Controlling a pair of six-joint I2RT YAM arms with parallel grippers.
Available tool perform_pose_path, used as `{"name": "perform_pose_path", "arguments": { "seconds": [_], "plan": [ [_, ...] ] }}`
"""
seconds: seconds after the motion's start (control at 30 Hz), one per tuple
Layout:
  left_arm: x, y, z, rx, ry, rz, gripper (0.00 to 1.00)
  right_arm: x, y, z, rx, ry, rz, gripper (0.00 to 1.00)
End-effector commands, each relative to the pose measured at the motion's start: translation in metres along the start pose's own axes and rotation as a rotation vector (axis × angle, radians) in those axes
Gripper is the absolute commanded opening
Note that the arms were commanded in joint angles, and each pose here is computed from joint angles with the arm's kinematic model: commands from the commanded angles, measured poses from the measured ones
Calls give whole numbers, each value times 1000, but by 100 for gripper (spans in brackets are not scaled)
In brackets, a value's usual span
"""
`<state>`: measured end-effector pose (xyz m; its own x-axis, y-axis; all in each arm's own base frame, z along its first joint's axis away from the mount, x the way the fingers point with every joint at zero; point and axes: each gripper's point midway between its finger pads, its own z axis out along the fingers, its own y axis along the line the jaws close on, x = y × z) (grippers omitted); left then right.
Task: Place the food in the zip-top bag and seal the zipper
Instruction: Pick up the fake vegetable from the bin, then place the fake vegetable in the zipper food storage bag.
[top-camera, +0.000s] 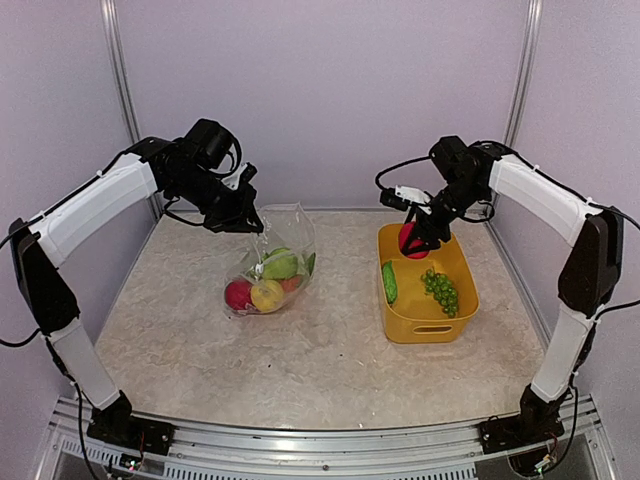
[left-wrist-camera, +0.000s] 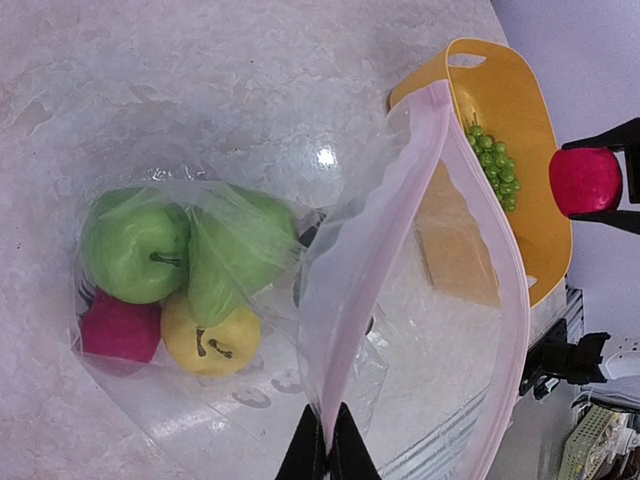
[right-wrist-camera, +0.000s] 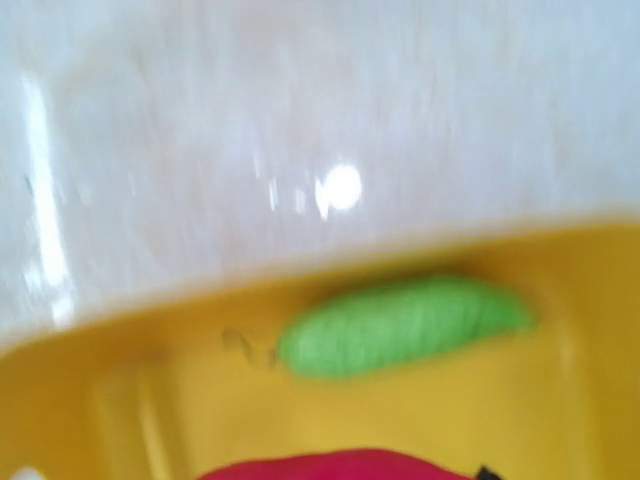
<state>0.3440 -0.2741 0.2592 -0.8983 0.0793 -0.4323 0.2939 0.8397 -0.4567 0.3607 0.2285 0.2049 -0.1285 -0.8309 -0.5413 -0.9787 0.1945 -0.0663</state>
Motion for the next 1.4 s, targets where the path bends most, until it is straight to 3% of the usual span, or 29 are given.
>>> {"name": "perform_pose_path", "arguments": {
  "seconds": [0.0,0.2,0.4,0.83,0.97,1.03,1.1,1.37],
  "plan": [
    [-6,-4,-11,12,-42,9,2,-88,22,-33,5,-250,-78,39],
    [-13,-11,-17,30,-73,15,0,-195,48,-59,60,-521,-188,43],
    [-21,-25,-28,67,-121,42,0,-254,67,-69,-8,-741,-187,44],
    [-21,-32,-40,83,-154,64,0,-271,63,14,-93,-742,-80,46],
    [-21,-31,-40,79,-159,61,0,-274,73,33,-140,-715,-81,72],
    [-21,-29,-40,72,-160,61,0,-275,79,34,-141,-705,-91,89],
    [-21,-25,-39,63,-163,58,0,-276,83,26,-140,-709,-106,99],
    [-24,-8,-46,32,-184,39,0,-260,97,-27,-63,-666,-207,98]
  ]
}}
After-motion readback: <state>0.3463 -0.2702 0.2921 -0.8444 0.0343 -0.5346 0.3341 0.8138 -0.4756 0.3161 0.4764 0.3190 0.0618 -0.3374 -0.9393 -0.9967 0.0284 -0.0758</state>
